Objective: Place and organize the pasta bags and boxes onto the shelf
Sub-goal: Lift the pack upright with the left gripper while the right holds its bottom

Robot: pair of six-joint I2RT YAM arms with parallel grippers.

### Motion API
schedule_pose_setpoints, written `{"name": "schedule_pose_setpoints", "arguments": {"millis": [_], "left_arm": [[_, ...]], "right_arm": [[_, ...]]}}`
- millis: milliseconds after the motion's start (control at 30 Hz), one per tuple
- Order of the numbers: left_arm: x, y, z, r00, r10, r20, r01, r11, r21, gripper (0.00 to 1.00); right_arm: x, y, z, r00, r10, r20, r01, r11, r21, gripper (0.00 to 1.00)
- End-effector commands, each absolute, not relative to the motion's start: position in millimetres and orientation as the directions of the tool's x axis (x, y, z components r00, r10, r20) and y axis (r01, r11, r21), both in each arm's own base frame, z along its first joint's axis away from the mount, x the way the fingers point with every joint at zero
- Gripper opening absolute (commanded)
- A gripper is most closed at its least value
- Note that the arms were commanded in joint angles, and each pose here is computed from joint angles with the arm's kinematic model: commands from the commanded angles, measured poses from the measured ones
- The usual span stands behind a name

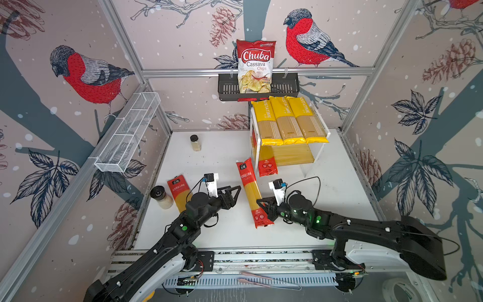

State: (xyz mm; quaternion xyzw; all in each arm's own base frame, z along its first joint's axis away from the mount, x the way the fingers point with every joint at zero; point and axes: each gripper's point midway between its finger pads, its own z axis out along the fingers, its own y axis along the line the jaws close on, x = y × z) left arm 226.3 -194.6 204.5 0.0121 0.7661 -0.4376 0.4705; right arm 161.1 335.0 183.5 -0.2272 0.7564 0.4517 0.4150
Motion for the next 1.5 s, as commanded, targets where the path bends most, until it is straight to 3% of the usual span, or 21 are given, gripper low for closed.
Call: {"name": "schedule_pose_setpoints", "arguments": {"millis": [0, 267, 600, 967, 1067, 1233, 1467], "left_arm": [[217, -209, 236, -0.491, -0.387, -0.78, 0.583, 0.519, -0.624, 0.72], [196, -222, 278, -0.415, -0.432, -0.801, 0.745, 0.344, -0.572, 0.75], [196, -243, 303, -0.394, -0.413, -0.821, 0.82, 0.245, -0.517, 0.71], [188, -260, 317, -0.425, -0.404, -0.81, 0.855, 0.114, -0.506, 0.52], [188, -265, 320, -0.429, -0.398, -0.811, 0.858, 0.1, -0.503, 0.4], [186, -273, 326, -0.418, -0.389, -0.821, 0.871, 0.084, -0.484, 0.27], [187, -279, 338, -0.391, -0.388, -0.835, 0.886, 0.087, -0.456, 0.16]], "right_arm": [[157, 339, 255, -0.357, 0.184, -0.916, -0.84, 0.366, 0.401, 0.0], [142, 325, 295, -0.307, 0.3, -0.903, -0.891, 0.243, 0.384, 0.0], [119, 314, 316, -0.288, 0.346, -0.893, -0.929, 0.124, 0.348, 0.0], [119, 300, 305, -0.318, 0.364, -0.876, -0.918, 0.113, 0.38, 0.01], [126, 298, 299, -0.332, 0.358, -0.873, -0.905, 0.139, 0.401, 0.02], [138, 296, 289, -0.368, 0.359, -0.858, -0.873, 0.183, 0.451, 0.07], [145, 289, 279, -0.413, 0.389, -0.824, -0.831, 0.21, 0.516, 0.21]]}}
